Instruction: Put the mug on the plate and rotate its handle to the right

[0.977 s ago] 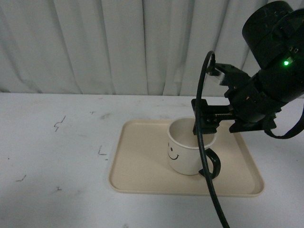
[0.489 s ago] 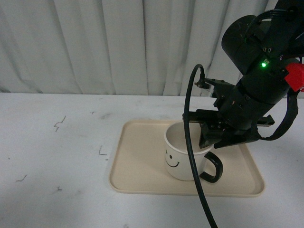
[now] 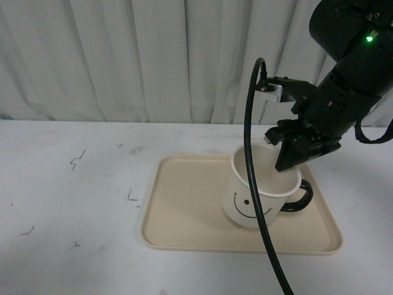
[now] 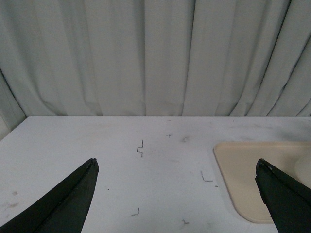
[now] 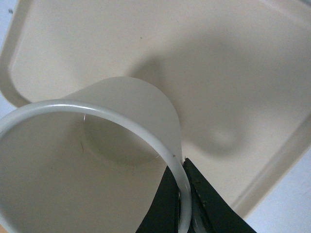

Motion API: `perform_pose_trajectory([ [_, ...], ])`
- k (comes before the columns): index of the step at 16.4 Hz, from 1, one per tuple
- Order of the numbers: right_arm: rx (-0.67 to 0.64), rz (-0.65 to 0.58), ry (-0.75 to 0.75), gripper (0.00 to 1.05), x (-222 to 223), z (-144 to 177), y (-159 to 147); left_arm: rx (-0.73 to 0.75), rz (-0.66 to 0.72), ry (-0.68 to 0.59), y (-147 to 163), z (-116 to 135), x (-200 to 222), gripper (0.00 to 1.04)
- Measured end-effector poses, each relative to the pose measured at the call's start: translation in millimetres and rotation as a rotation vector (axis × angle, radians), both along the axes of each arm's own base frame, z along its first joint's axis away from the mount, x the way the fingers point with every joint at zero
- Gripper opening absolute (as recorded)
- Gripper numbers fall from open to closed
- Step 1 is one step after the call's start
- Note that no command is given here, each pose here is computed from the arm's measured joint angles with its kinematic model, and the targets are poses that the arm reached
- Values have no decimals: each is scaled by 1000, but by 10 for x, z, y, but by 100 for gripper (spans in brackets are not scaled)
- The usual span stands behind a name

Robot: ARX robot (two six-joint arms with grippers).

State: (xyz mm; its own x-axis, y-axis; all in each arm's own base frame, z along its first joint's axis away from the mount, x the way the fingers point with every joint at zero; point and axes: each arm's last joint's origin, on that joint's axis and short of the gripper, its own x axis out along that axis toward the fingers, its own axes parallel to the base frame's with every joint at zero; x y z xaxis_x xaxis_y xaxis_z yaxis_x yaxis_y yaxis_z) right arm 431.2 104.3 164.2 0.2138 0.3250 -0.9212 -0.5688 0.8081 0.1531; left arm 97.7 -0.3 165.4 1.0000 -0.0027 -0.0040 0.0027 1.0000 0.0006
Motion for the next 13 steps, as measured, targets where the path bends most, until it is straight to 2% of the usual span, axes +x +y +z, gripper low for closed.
perform_pose_trajectory([
  [5,-21,385,-47,3,4,349,-24,0,0,0,0,0,0,98],
  [8,-29,535,-44,3,19,290,73,0,0,0,0,0,0,98],
  [13,-85,559,-20,3,131,-26,174,0,0,0,0,0,0,98],
])
